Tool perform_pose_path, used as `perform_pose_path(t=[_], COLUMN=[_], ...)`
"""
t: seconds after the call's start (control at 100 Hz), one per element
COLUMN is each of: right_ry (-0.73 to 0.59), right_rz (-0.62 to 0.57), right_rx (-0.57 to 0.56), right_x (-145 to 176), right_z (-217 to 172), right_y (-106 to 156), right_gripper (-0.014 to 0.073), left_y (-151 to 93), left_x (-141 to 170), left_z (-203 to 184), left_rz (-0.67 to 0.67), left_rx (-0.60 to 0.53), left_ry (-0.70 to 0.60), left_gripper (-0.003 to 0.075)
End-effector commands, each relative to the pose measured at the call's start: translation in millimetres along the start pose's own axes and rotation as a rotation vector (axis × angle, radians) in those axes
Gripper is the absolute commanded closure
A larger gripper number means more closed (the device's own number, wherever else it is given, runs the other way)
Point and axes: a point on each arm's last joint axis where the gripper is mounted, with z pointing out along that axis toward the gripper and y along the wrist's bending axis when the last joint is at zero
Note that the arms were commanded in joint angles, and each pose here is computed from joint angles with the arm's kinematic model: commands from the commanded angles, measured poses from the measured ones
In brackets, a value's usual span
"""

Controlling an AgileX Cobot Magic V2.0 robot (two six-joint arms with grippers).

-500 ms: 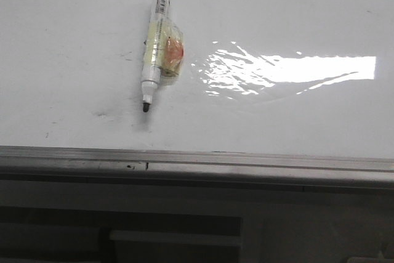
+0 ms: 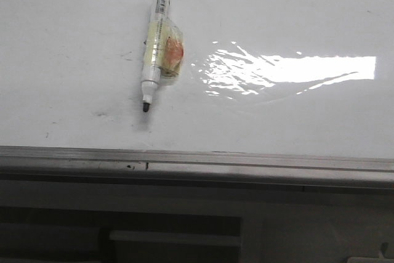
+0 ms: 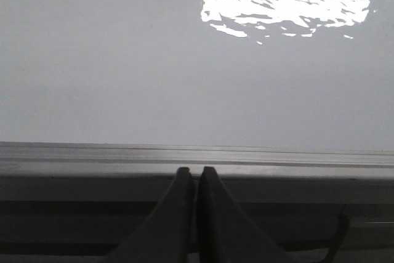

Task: Write number 5 on whiteboard

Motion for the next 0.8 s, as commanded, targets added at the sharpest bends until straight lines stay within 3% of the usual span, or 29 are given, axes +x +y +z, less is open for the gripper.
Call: perform_pose_path(t=[0.0,0.38,0.5,0.59,0.67,0.73,0.79], right_ry=[-0.003,-0.010,-0.116,-0.249,-0.383,-0.477,-0.515], right_rz=[-0.008,-0.014,-0.061,0.008,0.141,0.234,0.255], right_rx=[0.006,0.007,0.010,-0.022,-0.054,-0.067,-0.068], right_x=[5.6,4.9,-4.8,-16.6,-28.4,-36.3,-39.3], right_z=[1.3,1.3,0.7,-1.5,-5.3,-8.9,-10.6], right_y=[0.3,0.2,0.4,2.8,3.3,1.8,1.0], right_gripper=[0.0640,0.0640,0.0640,0.0640,0.0640,0.0640,0.0640], left_y=[0.6,0.6,0.6,-0.1,-1.8,-0.9,2.4], left_x=[1.8,1.5,1.2,-2.3,-10.8,-18.9,-23.6], left_z=[0.6,0.6,0.6,0.3,-1.0,-3.0,-4.5], left_rz=[-0.014,-0.014,-0.014,-0.055,-0.237,-0.523,-0.672], left_rx=[0.001,0.001,0.000,0.011,0.050,0.093,0.096], left_ry=[-0.058,-0.061,-0.065,-0.102,-0.194,-0.278,-0.337], left_gripper=[0.0741,0.0741,0.0741,0.0741,0.0741,0.0741,0.0741])
